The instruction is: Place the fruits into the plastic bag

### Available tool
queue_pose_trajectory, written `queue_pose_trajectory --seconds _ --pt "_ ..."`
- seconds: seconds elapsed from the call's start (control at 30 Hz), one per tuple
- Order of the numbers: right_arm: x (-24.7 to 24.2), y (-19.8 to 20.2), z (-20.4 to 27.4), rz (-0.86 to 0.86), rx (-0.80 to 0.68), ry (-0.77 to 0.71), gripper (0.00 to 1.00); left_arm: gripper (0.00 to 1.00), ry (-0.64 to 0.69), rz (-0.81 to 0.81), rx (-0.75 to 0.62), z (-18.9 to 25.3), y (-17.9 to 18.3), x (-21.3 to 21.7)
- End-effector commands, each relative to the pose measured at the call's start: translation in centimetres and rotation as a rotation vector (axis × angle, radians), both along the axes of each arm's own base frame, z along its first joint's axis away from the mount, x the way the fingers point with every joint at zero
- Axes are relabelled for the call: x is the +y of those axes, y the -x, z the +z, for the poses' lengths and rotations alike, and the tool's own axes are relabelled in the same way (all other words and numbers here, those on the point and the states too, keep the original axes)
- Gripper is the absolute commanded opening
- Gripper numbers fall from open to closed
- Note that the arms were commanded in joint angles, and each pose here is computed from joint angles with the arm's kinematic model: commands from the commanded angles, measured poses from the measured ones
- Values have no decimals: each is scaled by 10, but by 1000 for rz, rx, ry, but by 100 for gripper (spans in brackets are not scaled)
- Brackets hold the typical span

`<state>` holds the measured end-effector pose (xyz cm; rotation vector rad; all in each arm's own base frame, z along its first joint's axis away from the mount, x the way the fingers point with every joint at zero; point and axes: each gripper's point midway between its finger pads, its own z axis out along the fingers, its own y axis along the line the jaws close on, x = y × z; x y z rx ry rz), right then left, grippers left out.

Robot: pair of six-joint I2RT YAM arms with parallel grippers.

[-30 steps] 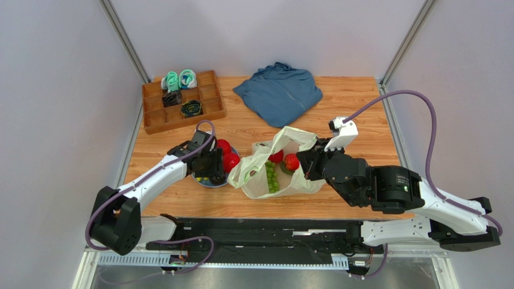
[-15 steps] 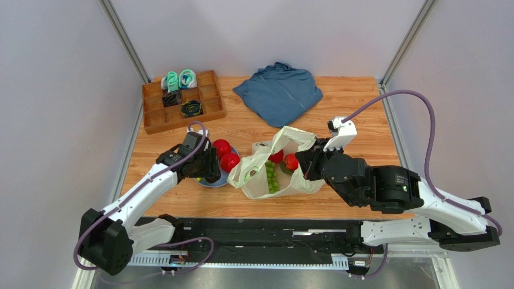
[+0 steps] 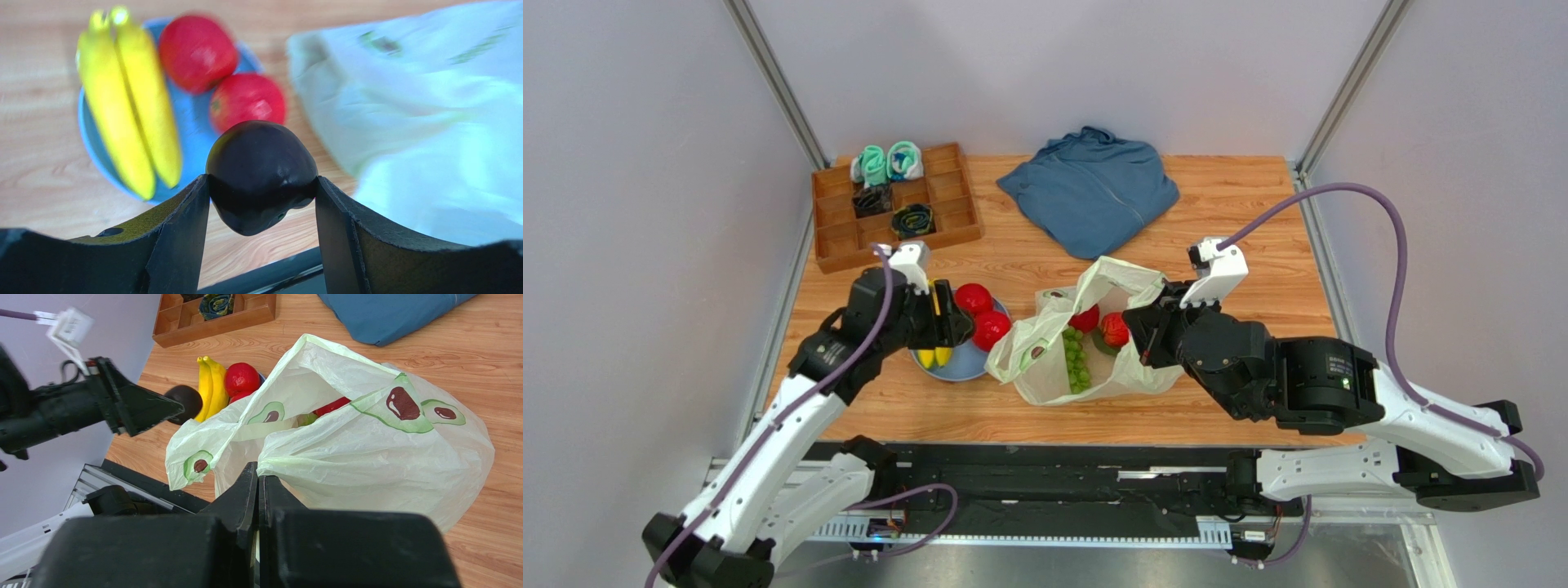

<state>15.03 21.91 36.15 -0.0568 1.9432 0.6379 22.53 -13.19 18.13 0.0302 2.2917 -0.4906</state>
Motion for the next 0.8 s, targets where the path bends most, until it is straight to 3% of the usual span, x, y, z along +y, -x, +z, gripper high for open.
queue_pose_trajectory --seconds 0.0,0.13,0.23,0.6,0.77 --pt "4 -2 12 -9 -11 -59 0 44 233 -134 -294 102 6 -28" --pt "6 -2 12 -8 -10 -56 0 44 388 -244 -461 168 27 -42" --pt "8 -3 12 -8 -9 -52 0 44 460 -303 -487 190 34 -53" --pt "12 -3 9 -7 -3 -47 0 44 562 -550 -525 228 70 -125" --pt "13 -2 9 -3 2 -53 0 44 540 -647 -499 223 86 -158"
